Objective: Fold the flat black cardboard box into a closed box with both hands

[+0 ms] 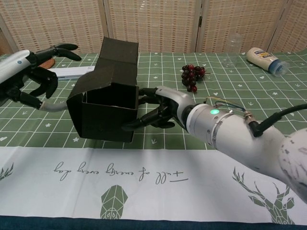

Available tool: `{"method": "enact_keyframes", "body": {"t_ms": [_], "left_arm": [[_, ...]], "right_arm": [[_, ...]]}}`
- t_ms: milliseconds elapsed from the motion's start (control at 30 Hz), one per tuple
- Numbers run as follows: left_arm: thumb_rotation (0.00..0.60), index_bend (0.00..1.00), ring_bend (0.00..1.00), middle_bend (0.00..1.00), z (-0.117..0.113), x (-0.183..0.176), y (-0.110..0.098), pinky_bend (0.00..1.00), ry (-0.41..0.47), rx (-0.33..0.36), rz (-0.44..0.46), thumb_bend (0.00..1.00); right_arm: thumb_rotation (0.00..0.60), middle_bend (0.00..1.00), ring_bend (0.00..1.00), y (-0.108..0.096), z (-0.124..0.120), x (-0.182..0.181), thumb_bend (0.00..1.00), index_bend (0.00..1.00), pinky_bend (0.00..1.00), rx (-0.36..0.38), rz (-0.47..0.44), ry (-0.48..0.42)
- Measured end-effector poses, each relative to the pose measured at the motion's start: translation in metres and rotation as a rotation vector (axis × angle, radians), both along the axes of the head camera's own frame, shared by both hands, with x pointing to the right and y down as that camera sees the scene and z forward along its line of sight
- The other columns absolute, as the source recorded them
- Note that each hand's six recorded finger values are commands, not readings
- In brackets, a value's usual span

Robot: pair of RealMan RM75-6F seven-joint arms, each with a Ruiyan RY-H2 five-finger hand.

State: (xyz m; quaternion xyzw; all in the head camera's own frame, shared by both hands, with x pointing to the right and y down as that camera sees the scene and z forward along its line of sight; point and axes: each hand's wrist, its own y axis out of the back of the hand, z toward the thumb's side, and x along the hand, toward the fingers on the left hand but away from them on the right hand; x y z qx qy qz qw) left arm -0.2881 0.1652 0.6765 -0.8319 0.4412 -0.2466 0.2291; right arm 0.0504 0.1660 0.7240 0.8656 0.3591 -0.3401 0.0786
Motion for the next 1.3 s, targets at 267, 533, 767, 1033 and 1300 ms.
{"method": "enact_keyframes", "body": {"t_ms": [267,533,767,1033,1300], "left_arm": [[0.6,0.29,0.71,0.14,0.024,0.006,0.01,0.89,-0.039,0.016,0.053,0.14],[0.6,0.37,0.69,0.22,0.031,0.009,0.017,0.88,-0.063,0.074,0.119,0.14],[0.6,0.43,0.77,0.27,0.032,0.016,0.024,0.88,-0.083,0.117,0.193,0.14],[0.6,0.48,0.78,0.33,0.034,0.021,0.027,0.88,-0.118,0.143,0.26,0.14],[0.6,0.51,0.78,0.35,0.036,0.025,0.027,0.88,-0.164,0.177,0.33,0.14]], "right_arm": [[0.6,0.4,0.83,0.006,0.013,-0.004,0.29,0.27,1.0,0.031,-0.046,0.064],[0.6,0.4,0.83,0.011,0.017,-0.005,0.29,0.27,1.0,0.051,-0.072,0.092],[0.6,0.4,0.83,0.013,0.016,-0.004,0.29,0.27,1.0,0.078,-0.081,0.112],[0.6,0.4,0.83,0.019,0.018,-0.003,0.29,0.27,1.0,0.089,-0.097,0.124],[0.6,0.4,0.83,0.022,0.02,-0.001,0.29,0.27,1.0,0.086,-0.105,0.131]]}}
